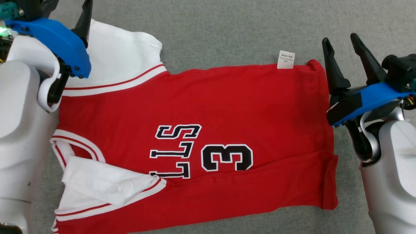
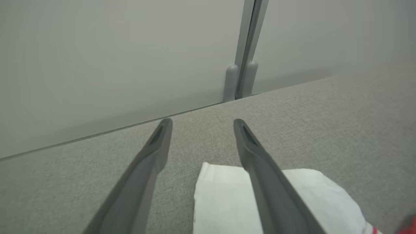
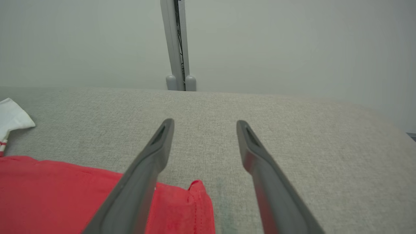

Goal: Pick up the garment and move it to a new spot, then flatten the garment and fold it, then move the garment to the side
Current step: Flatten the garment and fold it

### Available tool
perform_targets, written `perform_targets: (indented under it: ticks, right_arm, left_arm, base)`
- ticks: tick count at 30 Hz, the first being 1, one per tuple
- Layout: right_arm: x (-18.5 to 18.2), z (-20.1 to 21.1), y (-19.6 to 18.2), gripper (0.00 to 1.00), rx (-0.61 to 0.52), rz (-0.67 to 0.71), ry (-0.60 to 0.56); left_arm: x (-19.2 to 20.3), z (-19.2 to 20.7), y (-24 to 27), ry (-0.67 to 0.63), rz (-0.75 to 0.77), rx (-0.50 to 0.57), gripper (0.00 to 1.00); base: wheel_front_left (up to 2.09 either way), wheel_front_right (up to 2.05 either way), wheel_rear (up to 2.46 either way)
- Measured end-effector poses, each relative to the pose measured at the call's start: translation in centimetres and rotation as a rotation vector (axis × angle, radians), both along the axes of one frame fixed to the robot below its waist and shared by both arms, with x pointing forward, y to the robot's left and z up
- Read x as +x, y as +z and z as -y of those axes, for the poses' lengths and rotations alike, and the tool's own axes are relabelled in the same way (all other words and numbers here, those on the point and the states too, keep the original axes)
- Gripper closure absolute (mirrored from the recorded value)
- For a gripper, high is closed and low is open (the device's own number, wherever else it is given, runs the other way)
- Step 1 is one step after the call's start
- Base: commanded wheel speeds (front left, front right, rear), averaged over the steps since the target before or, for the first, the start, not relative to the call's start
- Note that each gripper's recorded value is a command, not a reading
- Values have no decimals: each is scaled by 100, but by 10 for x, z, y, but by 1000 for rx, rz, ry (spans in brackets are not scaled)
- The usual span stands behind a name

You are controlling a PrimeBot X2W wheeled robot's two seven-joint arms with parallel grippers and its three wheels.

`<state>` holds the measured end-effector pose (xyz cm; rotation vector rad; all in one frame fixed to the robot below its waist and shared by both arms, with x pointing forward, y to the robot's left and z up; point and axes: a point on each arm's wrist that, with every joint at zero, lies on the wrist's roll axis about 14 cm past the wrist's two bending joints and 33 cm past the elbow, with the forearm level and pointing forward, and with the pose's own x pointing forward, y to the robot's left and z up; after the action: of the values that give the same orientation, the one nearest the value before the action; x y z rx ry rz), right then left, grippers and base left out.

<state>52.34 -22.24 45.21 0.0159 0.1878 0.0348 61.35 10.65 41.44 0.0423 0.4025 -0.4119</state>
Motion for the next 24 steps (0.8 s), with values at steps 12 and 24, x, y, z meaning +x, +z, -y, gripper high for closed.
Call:
perform_targets:
  ticks: [12,24]
  right_arm:
    - [1,8,-23,0,2,-43,-17]
    - [-7,5,-30,0,26,-174,21]
  left_arm:
    - [-17,0,-75,-25,-322,37,0]
    - [-26,7,-68,-51,-344,43,100]
  base:
    - [0,0,0]
    - [0,0,0]
